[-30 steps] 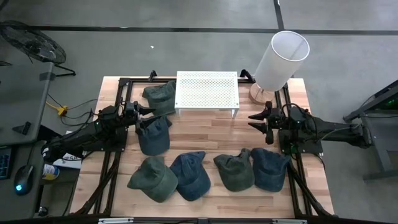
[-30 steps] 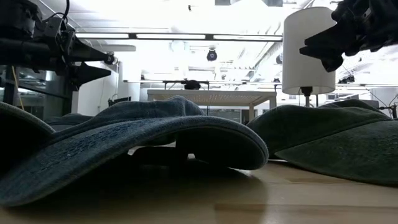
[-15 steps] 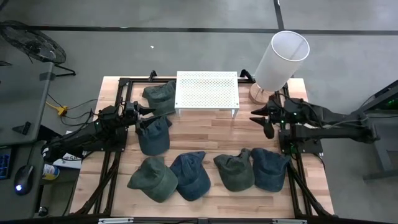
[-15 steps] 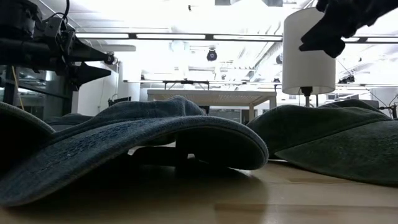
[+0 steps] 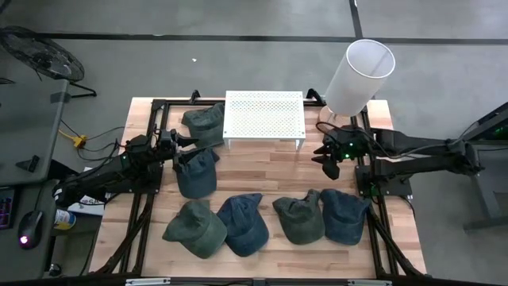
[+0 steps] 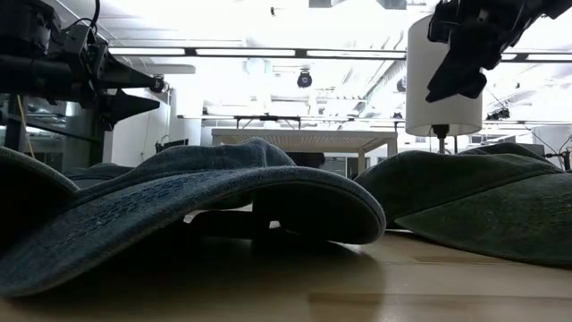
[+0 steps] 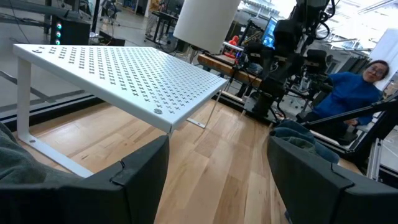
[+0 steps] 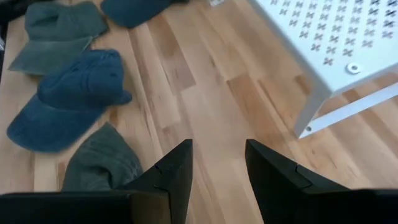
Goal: Pick & Place hat
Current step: Put the dark blue cap on the shelf
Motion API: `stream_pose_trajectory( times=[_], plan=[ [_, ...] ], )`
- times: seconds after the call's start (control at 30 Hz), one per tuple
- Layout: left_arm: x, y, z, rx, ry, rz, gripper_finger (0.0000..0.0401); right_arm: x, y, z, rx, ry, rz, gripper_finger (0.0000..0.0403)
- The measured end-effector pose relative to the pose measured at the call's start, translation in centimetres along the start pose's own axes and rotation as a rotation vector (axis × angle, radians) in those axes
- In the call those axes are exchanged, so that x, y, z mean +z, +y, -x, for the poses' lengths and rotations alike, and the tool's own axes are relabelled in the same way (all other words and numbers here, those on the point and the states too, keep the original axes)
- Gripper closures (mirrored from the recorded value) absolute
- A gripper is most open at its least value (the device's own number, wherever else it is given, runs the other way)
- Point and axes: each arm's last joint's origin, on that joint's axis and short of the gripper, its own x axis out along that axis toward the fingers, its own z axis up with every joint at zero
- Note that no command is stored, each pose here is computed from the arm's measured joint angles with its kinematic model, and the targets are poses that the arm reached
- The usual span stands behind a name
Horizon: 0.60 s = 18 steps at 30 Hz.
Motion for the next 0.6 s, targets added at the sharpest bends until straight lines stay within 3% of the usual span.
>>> stream_pose_trajectory(
  times=[0.6],
  plan=[
    [0.0, 0.0, 0.0, 0.0, 0.0, 0.0, 0.0134, -0.5, -0.5, -1.5, -0.063, 0.115, -0.079, 0.0263]
  ],
)
